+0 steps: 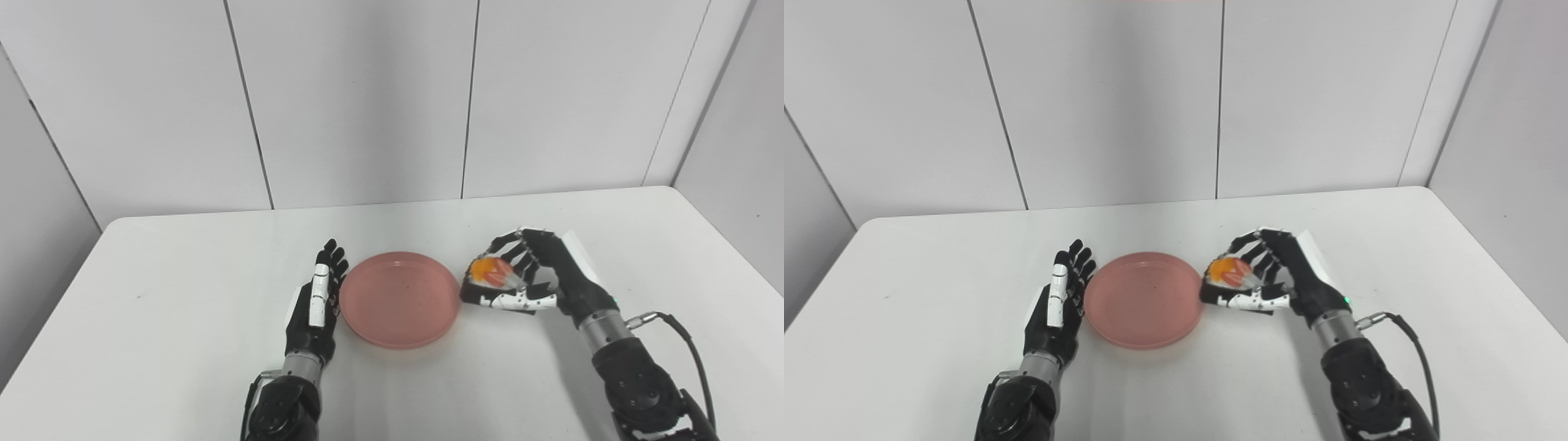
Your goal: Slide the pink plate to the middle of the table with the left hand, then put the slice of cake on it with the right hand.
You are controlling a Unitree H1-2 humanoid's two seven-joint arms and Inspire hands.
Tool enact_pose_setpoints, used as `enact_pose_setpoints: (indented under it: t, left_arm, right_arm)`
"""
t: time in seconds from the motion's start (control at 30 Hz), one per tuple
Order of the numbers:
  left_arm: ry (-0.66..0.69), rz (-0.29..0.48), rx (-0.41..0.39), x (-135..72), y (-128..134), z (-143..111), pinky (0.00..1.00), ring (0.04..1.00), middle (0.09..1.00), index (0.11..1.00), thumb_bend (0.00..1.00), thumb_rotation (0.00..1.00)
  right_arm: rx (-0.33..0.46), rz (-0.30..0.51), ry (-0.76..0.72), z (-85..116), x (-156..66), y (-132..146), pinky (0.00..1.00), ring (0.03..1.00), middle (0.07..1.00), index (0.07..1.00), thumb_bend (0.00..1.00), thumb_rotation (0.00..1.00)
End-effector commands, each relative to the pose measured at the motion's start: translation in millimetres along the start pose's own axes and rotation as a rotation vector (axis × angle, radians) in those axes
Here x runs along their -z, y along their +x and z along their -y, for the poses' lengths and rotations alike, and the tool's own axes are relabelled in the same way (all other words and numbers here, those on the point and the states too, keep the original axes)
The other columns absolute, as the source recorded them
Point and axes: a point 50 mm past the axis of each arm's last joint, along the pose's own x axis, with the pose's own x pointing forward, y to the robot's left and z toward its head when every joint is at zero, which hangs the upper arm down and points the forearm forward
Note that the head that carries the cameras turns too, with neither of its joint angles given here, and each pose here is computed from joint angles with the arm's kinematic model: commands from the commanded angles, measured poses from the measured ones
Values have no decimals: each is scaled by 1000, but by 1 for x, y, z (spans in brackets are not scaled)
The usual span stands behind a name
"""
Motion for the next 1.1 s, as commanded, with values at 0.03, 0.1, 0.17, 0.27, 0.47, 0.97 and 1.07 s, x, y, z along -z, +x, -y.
enact_pose_setpoints:
  t: [0.03, 0.1, 0.17, 0.27, 0.47, 0.97, 1.07]
  left_arm:
    - [8, 11, 12, -3, 2, 8, 1000, 1000, 1000, 1000, 629, 1000]
    - [10, 8, 11, -3, 1, 8, 1000, 1000, 1000, 1000, 626, 1000]
    - [13, 9, 9, -3, 1, 9, 1000, 1000, 1000, 1000, 621, 1000]
    - [14, 10, 7, -3, 1, 10, 1000, 1000, 1000, 1000, 617, 1000]
    - [32, 12, -1, -3, 2, 12, 1000, 1000, 1000, 1000, 630, 1000]
    - [44, 5, -23, -5, 1, 14, 1000, 1000, 1000, 1000, 642, 1000]
    - [42, 3, -22, -5, 0, 15, 1000, 1000, 1000, 1000, 634, 1000]
  right_arm:
    - [14, 129, -9, 4, -32, 14, 272, 342, 440, 537, 510, 0]
    - [1, 139, -9, -2, -35, 16, 272, 342, 445, 535, 511, 0]
    - [-11, 142, -8, -7, -37, 19, 270, 342, 446, 532, 512, 0]
    - [-29, 147, -6, -13, -38, 22, 278, 349, 446, 532, 512, 0]
    - [-67, 157, -4, -25, -37, 33, 306, 375, 458, 525, 513, 0]
    - [-101, 171, -40, -60, -33, 61, 284, 361, 435, 538, 509, 0]
    - [-111, 171, -49, -66, -32, 66, 286, 365, 434, 537, 509, 0]
